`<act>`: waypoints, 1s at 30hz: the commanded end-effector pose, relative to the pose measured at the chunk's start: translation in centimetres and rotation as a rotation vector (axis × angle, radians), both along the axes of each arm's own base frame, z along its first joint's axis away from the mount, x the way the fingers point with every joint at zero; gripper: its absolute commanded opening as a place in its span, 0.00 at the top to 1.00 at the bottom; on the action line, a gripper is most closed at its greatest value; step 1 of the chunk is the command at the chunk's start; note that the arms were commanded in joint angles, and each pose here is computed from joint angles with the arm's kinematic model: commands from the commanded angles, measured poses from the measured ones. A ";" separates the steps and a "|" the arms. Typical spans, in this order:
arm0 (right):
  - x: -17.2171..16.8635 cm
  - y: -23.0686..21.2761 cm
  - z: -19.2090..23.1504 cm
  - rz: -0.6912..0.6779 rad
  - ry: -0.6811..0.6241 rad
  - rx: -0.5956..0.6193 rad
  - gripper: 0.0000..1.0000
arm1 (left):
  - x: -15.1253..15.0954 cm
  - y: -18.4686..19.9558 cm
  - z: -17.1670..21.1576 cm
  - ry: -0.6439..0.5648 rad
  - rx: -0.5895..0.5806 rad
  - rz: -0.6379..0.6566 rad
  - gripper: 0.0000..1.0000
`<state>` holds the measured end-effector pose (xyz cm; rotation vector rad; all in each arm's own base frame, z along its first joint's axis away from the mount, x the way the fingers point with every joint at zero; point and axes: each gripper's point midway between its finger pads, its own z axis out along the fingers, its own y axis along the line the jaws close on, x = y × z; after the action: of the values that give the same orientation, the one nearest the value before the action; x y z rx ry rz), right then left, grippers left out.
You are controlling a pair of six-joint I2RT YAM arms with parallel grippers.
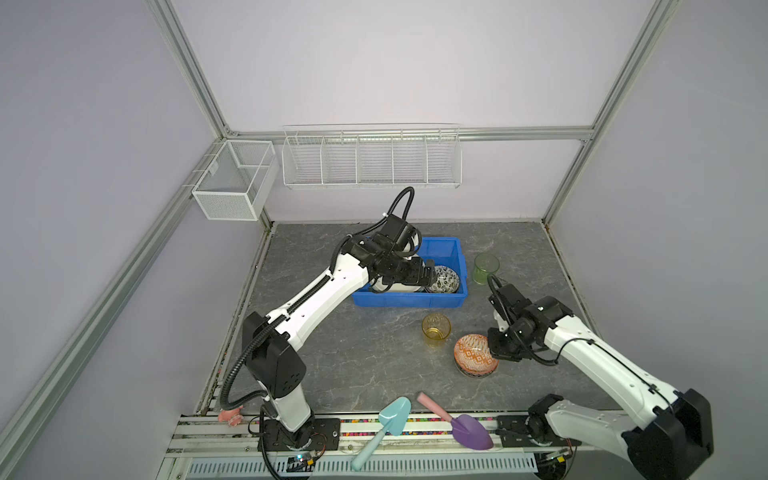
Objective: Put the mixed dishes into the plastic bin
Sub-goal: 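Close the right gripper on the orange-patterned bowl rim at the stack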
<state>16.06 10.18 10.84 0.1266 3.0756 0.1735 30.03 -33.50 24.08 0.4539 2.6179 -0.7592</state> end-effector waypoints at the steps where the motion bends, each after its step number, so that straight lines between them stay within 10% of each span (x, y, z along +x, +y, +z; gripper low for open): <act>1: 0.1 0.1 -0.2 0.002 0.003 -0.005 0.79 | 0.0 -0.3 -0.6 0.017 0.004 -0.004 0.01; 30: 0.5 -0.3 1.6 -0.005 -0.062 -0.004 0.93 | 0.1 -0.2 -1.1 0.021 0.023 0.003 0.01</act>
<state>16.52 10.01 11.26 0.1256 3.0421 0.1638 30.07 -33.74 23.37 0.4568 2.6373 -0.7596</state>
